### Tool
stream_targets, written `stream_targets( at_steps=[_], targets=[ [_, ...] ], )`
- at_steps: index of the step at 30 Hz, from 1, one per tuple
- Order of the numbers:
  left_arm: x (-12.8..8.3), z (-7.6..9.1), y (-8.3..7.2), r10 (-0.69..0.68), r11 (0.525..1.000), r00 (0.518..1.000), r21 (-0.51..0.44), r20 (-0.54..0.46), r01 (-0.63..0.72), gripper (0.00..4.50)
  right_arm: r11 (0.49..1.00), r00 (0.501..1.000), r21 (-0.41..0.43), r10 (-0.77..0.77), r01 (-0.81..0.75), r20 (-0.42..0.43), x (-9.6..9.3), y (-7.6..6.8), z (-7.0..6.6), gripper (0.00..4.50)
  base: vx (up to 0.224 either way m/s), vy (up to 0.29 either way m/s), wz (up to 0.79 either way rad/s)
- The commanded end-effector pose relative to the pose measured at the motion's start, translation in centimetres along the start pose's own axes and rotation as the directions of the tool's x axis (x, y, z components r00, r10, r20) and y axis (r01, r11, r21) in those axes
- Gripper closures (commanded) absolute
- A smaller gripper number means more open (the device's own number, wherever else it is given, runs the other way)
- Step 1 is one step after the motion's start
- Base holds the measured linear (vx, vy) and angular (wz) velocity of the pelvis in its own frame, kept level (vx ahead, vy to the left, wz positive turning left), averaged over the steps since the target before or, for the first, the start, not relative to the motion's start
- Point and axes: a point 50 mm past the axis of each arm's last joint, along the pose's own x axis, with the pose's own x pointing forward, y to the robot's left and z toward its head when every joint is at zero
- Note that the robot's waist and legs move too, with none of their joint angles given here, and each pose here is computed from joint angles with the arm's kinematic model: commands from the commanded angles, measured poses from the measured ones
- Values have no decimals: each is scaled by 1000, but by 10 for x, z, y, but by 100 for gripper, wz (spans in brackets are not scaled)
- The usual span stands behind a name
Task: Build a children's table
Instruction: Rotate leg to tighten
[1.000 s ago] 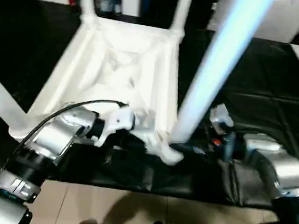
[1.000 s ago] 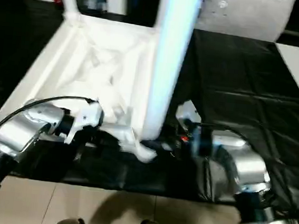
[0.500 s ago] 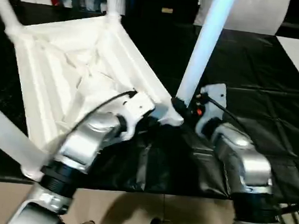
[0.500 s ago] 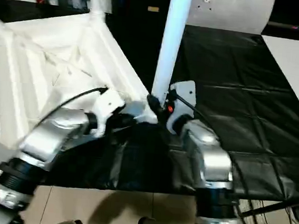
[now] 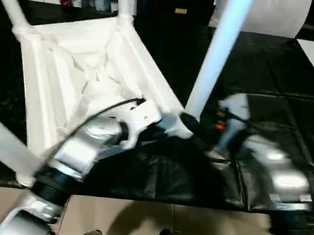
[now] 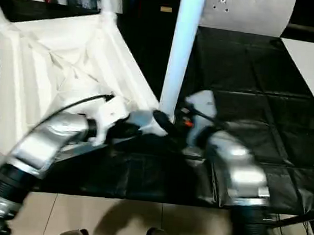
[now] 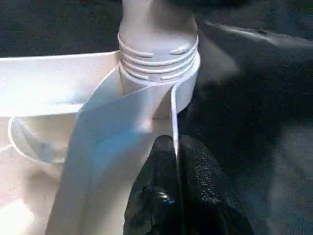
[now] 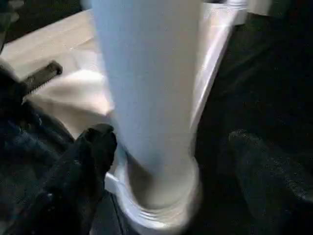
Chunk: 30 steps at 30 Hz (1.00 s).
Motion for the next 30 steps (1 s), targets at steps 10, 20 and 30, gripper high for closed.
stream_targets(
  at_steps=[10, 20, 30],
  targets=[
    [-14, -5, -6, -363, 908, 925, 178, -116, 379, 450, 903, 894, -41, 415, -427, -170, -26, -4, -2, 3, 0, 0, 0],
    [-18, -6, -5, -465, 837, 865, 224, -186, 499, 450, 779, 759, 42, 620, -626, -198, -23, 6, -8, 79, 0, 0, 0],
    [-17, -6, -4, -474, 830, 861, 233, -184, 507, 450, 776, 766, 26, 627, -630, -141, -13, 9, -7, 156, 0, 0, 0]
  ],
)
